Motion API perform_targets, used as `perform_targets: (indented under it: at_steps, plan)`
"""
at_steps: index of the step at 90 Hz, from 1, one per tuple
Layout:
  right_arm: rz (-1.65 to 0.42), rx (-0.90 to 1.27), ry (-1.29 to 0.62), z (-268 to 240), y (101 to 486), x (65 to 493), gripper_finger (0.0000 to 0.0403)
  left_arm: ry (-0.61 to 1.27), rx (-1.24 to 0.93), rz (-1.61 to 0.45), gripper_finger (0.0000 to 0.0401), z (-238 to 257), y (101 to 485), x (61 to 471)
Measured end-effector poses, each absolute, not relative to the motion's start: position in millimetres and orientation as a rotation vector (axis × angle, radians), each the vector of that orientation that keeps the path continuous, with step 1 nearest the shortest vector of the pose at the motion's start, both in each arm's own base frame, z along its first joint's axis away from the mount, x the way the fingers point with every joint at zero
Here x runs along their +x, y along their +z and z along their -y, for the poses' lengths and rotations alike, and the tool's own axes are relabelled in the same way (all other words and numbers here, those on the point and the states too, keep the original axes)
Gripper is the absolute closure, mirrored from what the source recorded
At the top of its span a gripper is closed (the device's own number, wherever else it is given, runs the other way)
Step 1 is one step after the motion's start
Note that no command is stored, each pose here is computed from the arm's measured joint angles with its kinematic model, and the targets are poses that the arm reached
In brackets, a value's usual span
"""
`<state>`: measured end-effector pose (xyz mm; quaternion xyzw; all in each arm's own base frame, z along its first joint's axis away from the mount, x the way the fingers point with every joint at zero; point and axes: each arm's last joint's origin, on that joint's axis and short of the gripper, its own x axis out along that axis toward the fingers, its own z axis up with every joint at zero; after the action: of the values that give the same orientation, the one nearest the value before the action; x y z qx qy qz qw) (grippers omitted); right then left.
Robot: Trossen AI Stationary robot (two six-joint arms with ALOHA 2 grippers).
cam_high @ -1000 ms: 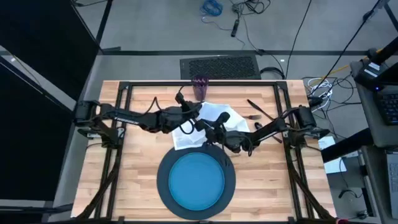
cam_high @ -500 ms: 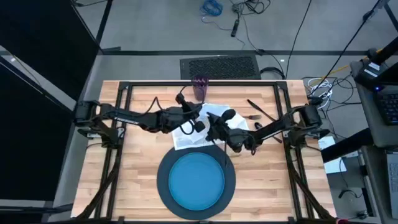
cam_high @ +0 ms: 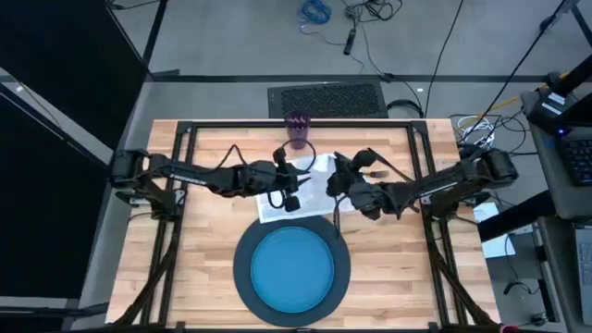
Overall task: Set table place
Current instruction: Fold the white table napkin on the table
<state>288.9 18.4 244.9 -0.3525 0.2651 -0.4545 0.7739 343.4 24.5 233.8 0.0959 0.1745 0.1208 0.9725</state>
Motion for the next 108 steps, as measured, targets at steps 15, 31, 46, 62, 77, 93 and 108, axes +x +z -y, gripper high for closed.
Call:
perform_targets:
  at_steps: [15,31,46,62,77,93,108]
  plan:
    - [-0.576,-0.737,-0.987,-17.4,248.7,281.6,0.0403,0.217,0.189,-0.386,0.0259,-24.2,220.2,349.3]
    - [-0.594,-0.748,-0.988,-16.6,250.7,277.3,0.0403,0.291,0.082,-0.521,0.0222,-24.7,184.9,355.5]
    - [-0.583,-0.734,-0.993,-16.1,254.8,274.1,0.0403,0.282,0.052,-0.672,0.0218,-14.1,152.2,356.4]
    - [-0.597,-0.719,-0.997,-13.8,254.0,270.0,0.0403,0.242,0.067,-0.751,0.0218,2.7,138.0,354.5]
    - [-0.618,-0.704,-1.010,-7.9,250.5,268.8,0.0403,0.207,0.071,-0.735,0.0218,16.5,144.6,352.8]
    - [-0.623,-0.696,-1.010,-6.0,249.4,268.5,0.0403,0.235,0.118,-0.820,0.0218,26.7,139.7,345.0]
    - [-0.616,-0.688,-0.991,-6.2,249.4,269.1,0.0403,0.285,0.155,-0.887,0.0218,25.8,135.3,339.1]
